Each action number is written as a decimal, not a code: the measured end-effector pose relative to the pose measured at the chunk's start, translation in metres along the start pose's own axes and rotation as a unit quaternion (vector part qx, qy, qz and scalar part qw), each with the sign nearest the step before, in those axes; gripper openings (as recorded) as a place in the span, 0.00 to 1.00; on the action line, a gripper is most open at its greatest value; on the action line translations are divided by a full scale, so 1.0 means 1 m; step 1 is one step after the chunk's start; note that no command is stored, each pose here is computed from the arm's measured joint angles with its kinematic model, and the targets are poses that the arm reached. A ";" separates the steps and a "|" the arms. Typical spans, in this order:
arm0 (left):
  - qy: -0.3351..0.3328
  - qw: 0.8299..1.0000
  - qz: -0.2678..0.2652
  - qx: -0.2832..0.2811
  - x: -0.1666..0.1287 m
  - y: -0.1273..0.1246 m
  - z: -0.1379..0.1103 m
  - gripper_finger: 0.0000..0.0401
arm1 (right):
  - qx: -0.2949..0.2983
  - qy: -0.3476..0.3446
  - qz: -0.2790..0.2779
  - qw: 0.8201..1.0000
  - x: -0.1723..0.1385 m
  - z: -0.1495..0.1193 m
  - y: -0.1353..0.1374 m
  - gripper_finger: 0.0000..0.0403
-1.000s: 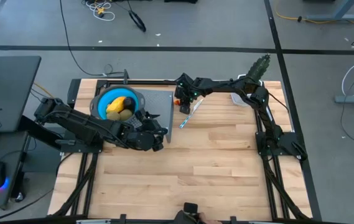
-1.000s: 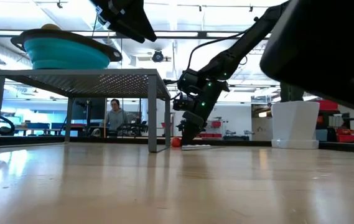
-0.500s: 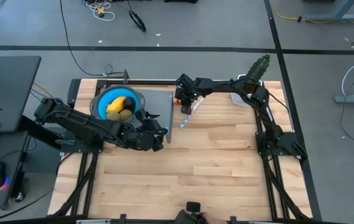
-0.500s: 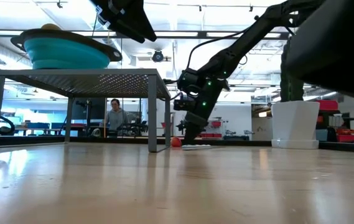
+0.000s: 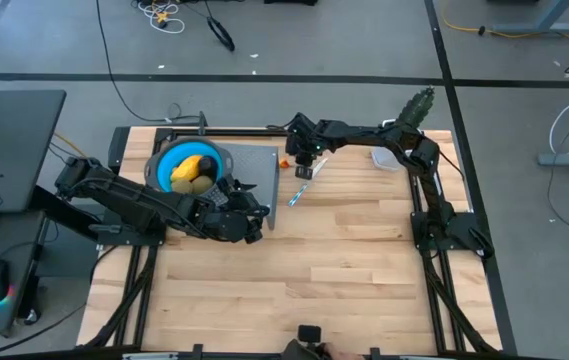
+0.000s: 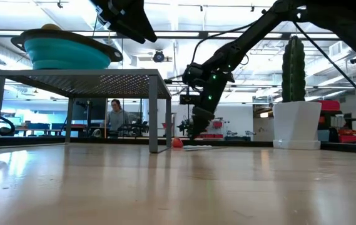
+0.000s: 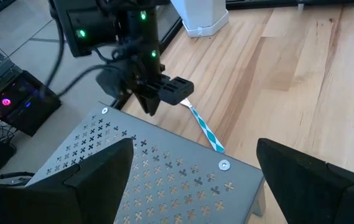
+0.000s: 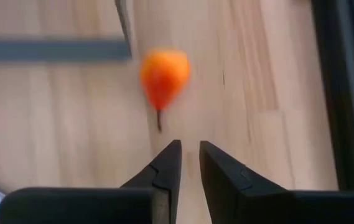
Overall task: Pick & Place Fruit
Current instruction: Put the orange pear into the blue strainer bowl
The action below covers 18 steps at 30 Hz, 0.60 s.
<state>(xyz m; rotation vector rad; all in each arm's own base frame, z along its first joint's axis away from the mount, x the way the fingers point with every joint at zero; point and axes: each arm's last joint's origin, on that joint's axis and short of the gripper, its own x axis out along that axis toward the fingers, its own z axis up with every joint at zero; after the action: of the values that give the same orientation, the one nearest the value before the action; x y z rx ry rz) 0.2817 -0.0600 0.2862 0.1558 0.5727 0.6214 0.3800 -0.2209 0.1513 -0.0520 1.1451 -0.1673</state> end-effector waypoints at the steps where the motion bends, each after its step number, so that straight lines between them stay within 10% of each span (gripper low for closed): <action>1: 0.000 1.000 0.000 0.000 0.000 0.000 0.000 0.87 | 0.000 -0.009 0.001 1.000 -0.001 0.002 0.000 0.16; 18: 0.000 1.000 0.000 0.000 0.000 0.000 0.000 0.87 | -0.030 0.079 -0.051 0.995 -0.006 -0.004 0.011 0.16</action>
<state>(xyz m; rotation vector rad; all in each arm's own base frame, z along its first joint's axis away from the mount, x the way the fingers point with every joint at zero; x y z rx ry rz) 0.2818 -0.0600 0.2862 0.1566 0.5723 0.6209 0.3748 -0.2088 0.1536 -0.1529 1.3060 -0.2321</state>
